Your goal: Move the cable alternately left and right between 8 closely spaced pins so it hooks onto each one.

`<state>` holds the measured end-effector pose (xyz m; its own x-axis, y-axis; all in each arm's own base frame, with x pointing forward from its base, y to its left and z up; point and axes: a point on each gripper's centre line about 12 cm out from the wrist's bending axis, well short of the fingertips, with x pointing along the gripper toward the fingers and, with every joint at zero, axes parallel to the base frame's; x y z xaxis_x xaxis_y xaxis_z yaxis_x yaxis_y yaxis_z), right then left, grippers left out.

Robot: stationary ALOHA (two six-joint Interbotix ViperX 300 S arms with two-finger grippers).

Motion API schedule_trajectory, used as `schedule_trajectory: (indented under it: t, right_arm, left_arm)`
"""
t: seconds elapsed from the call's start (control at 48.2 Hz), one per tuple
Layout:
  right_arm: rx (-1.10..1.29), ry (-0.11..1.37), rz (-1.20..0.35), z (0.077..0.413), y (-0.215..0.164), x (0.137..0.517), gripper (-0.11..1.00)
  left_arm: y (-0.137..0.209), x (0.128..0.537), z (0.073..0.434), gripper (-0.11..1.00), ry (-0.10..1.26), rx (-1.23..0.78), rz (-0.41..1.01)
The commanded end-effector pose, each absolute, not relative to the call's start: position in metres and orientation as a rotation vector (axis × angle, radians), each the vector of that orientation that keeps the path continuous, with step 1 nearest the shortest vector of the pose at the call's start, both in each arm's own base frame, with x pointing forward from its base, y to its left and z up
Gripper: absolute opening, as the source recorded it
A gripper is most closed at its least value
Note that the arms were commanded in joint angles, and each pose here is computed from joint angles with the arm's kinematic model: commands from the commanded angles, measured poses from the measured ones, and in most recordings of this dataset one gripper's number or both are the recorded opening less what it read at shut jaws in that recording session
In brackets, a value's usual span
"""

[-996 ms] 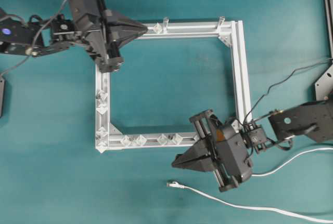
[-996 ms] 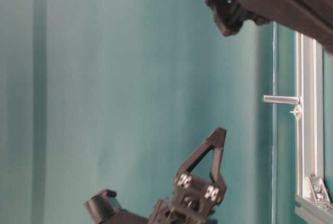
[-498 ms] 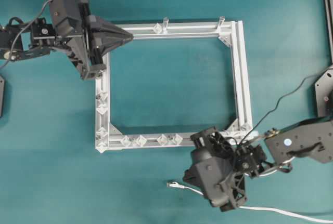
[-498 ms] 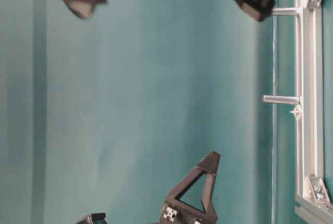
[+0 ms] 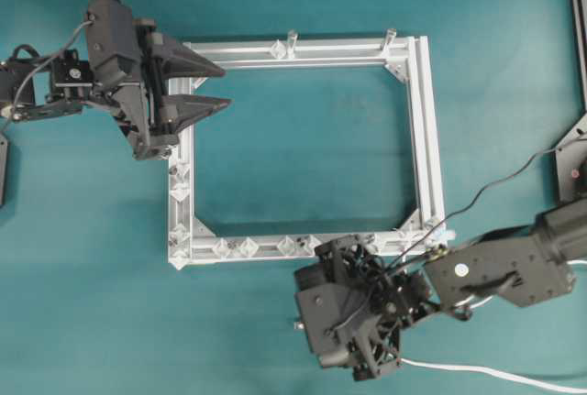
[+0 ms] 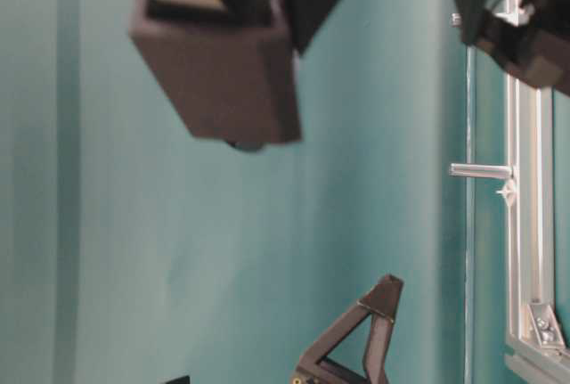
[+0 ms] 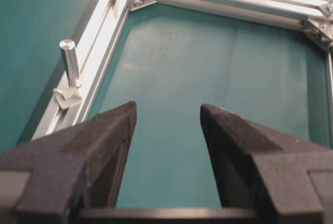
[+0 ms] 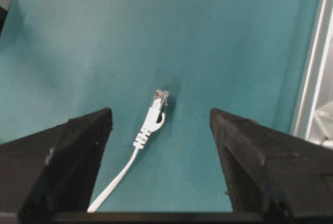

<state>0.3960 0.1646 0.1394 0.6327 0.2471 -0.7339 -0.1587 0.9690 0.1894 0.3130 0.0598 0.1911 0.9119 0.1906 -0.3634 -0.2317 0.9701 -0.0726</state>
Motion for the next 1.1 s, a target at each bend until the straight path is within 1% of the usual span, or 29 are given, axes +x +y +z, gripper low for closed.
schedule_trajectory:
  t: [0.0, 0.436, 0.726, 0.934, 1.017, 1.079]
  right_arm:
    - [0.113, 0.836, 0.239, 0.151, 0.169, 0.402, 0.78]
    - [0.098, 0.894, 0.224, 0.125, 0.175, 0.414, 0.78]
    - [0.088, 0.929, 0.217, 0.106, 0.175, 0.416, 0.78]
    - [0.086, 0.938, 0.215, 0.103, 0.175, 0.416, 0.77]
    - [0.085, 0.941, 0.214, 0.103, 0.175, 0.415, 0.73]
    - [0.082, 0.948, 0.213, 0.103, 0.175, 0.415, 0.66]
  left_arm:
    - [0.058, 0.312, 0.201, 0.55, 0.332, -0.111, 0.213]
    - [0.054, 0.288, 0.201, 0.54, 0.340, -0.112, 0.212]
    - [0.048, 0.259, 0.201, 0.54, 0.363, -0.115, 0.207]
    - [0.043, 0.233, 0.205, 0.54, 0.329, -0.115, 0.205]
    - [0.041, 0.221, 0.204, 0.54, 0.317, -0.114, 0.204]
    - [0.039, 0.211, 0.204, 0.54, 0.307, -0.114, 0.203]
